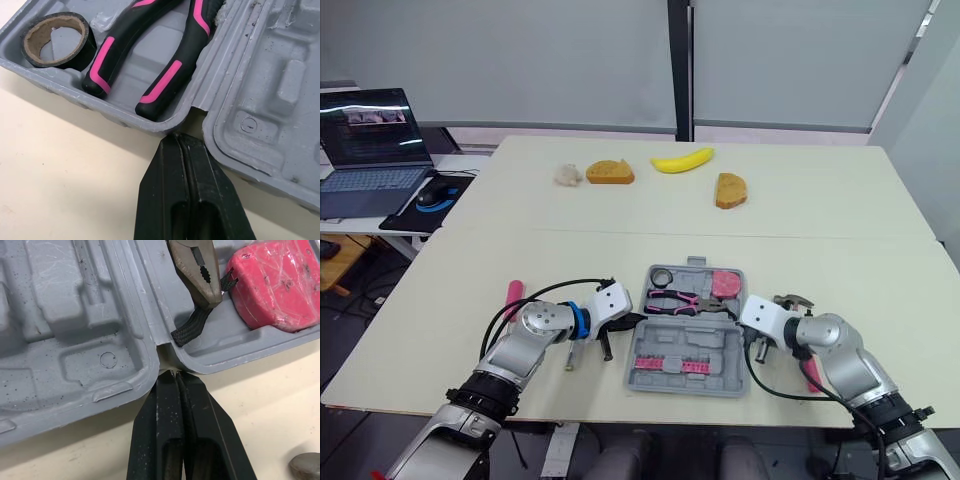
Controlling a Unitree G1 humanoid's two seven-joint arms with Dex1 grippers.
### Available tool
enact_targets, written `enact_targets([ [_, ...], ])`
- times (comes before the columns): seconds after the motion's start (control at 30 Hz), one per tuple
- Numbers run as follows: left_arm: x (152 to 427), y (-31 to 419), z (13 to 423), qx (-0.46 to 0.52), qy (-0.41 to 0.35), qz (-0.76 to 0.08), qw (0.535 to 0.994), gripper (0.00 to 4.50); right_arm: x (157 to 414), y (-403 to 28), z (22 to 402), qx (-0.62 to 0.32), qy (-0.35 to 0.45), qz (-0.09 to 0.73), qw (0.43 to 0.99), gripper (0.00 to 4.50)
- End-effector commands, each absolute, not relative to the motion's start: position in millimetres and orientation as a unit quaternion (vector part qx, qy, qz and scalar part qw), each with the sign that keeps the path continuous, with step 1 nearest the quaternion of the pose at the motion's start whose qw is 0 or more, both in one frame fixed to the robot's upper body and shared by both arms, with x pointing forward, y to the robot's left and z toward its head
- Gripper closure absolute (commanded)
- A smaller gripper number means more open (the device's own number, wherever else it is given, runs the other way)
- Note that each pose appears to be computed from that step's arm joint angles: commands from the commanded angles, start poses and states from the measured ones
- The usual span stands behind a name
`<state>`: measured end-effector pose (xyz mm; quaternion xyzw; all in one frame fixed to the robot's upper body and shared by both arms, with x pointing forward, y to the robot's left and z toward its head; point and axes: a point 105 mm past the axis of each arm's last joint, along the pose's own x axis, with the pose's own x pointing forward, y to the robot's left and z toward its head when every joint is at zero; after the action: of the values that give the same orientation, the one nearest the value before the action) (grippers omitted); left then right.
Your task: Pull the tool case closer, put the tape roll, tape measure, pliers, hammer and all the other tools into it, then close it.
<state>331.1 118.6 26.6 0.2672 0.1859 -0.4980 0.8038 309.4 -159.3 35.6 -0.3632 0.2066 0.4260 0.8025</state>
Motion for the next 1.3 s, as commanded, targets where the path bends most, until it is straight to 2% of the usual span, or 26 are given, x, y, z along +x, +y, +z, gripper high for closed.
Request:
enact_targets([
  [0.03,326.6,119.8,32.6,0.259,0.179,-0.509,0.801,4.5,318.4,-164.7,51.3,-0.373,0.183,0.415,0.81,4.46],
  [0.33,326.7,131.6,37.4,0.264,0.183,-0.495,0.807,4.5,316.2,-174.8,54.7,-0.381,0.187,0.41,0.808,4.46],
  [0.53,332.4,152.5,73.3,0.261,0.137,-0.475,0.829,4.5,306.6,-194.2,78.8,-0.374,0.173,0.395,0.821,4.46],
  [0.6,326.2,162.6,88.1,0.257,0.13,-0.482,0.828,4.5,302.1,-198.2,94.8,-0.349,0.152,0.398,0.835,4.46],
  [0.63,322.6,168.3,98.1,0.242,0.127,-0.483,0.832,4.12,299.6,-201.5,104.6,-0.329,0.142,0.398,0.845,4.03],
  [0.77,314.8,193.8,132.4,0.173,0.117,-0.466,0.86,2.97,290.6,-216.7,138.7,-0.267,0.121,0.389,0.873,3.24],
  [0.87,302.3,258.8,161.6,0.096,0.15,-0.414,0.893,2.03,270.7,-246.3,164.4,-0.224,0.162,0.381,0.882,2.56],
  [1.0,285.5,319.9,180.0,0.074,0.187,-0.359,0.911,0.76,251.9,-263.9,187.9,-0.195,0.204,0.387,0.878,1.59],
  [1.07,277.9,358.3,186.1,0.07,0.206,-0.304,0.927,0.09,245.5,-282.6,193.2,-0.185,0.227,0.369,0.882,1.06],
  [1.17,270.4,392.1,185.3,0.07,0.225,-0.246,0.94,0.0,242.5,-305.3,188.9,-0.178,0.244,0.34,0.891,0.03],
  [1.3,261.9,418.2,179.1,0.092,0.248,-0.201,0.943,0.0,241.5,-319.1,174.8,-0.177,0.259,0.321,0.894,0.03],
])
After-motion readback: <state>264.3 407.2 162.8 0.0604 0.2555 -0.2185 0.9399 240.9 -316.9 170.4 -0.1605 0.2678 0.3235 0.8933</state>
